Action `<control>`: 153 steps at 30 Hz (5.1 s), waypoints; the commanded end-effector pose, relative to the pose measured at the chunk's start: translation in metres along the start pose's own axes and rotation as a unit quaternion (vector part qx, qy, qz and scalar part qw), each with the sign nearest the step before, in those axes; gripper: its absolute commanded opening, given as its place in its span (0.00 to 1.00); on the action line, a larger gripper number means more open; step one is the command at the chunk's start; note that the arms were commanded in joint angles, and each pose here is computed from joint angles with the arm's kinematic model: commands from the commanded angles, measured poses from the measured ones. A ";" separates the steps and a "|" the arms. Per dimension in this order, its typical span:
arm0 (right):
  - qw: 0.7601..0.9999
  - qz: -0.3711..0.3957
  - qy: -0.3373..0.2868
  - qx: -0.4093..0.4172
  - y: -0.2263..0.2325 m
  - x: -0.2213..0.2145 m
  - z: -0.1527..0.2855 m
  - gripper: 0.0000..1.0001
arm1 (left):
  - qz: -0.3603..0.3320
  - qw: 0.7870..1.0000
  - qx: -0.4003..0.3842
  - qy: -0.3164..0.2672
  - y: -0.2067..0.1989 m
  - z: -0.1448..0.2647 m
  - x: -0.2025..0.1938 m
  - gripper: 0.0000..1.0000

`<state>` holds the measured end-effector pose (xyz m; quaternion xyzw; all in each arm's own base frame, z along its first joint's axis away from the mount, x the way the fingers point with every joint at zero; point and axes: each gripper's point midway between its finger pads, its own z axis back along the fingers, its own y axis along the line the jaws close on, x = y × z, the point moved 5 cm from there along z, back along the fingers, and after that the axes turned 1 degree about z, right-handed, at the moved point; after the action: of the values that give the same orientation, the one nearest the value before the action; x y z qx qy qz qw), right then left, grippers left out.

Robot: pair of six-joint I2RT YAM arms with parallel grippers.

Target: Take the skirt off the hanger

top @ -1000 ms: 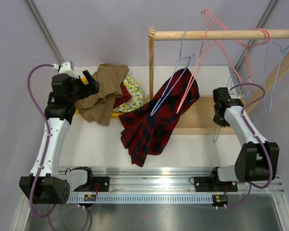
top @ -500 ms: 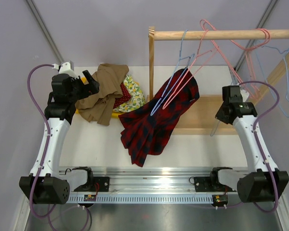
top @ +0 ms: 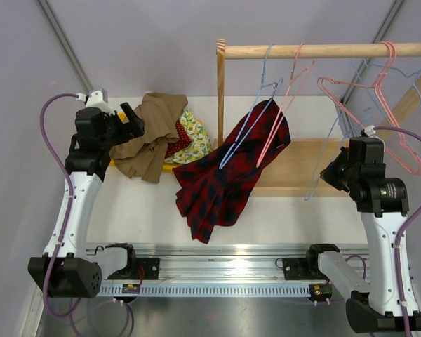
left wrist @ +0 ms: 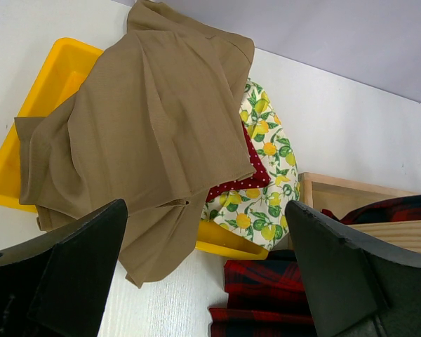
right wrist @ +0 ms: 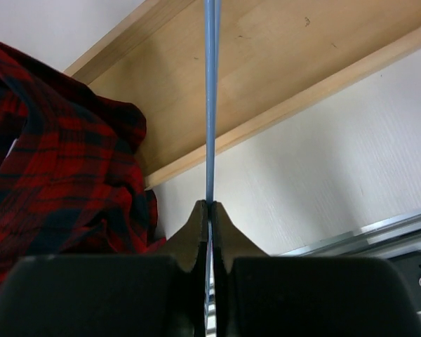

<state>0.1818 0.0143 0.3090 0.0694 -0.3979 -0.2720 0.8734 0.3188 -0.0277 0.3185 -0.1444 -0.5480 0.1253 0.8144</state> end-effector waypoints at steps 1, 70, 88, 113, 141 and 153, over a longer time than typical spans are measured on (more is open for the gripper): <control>0.999 -0.007 -0.013 0.043 0.007 0.003 0.028 0.00 | -0.004 1.000 -0.008 -0.024 -0.002 -0.002 0.011 0.99; 0.928 0.071 -0.233 0.282 0.040 0.043 0.174 0.00 | -0.014 0.999 0.017 -0.026 0.005 -0.005 0.010 0.99; 0.888 0.061 -0.291 0.350 0.073 0.087 0.218 0.00 | -0.016 0.999 0.020 -0.020 0.007 -0.008 0.008 0.99; 0.899 0.044 -0.293 0.322 0.077 0.100 0.190 0.00 | -0.014 1.000 0.011 -0.016 0.005 -0.009 0.007 0.99; 0.836 0.109 -0.271 0.466 0.115 0.099 0.226 0.90 | -0.014 1.000 0.013 -0.016 0.005 -0.008 0.006 0.99; 0.835 0.087 -0.147 0.522 0.168 0.113 0.122 0.83 | -0.016 1.000 0.017 -0.018 0.007 -0.008 0.006 0.99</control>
<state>0.2262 0.0991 0.5046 0.4144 -0.5917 0.0116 0.6914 0.3236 -0.0224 0.3118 -0.1227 -0.5442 0.1288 0.8199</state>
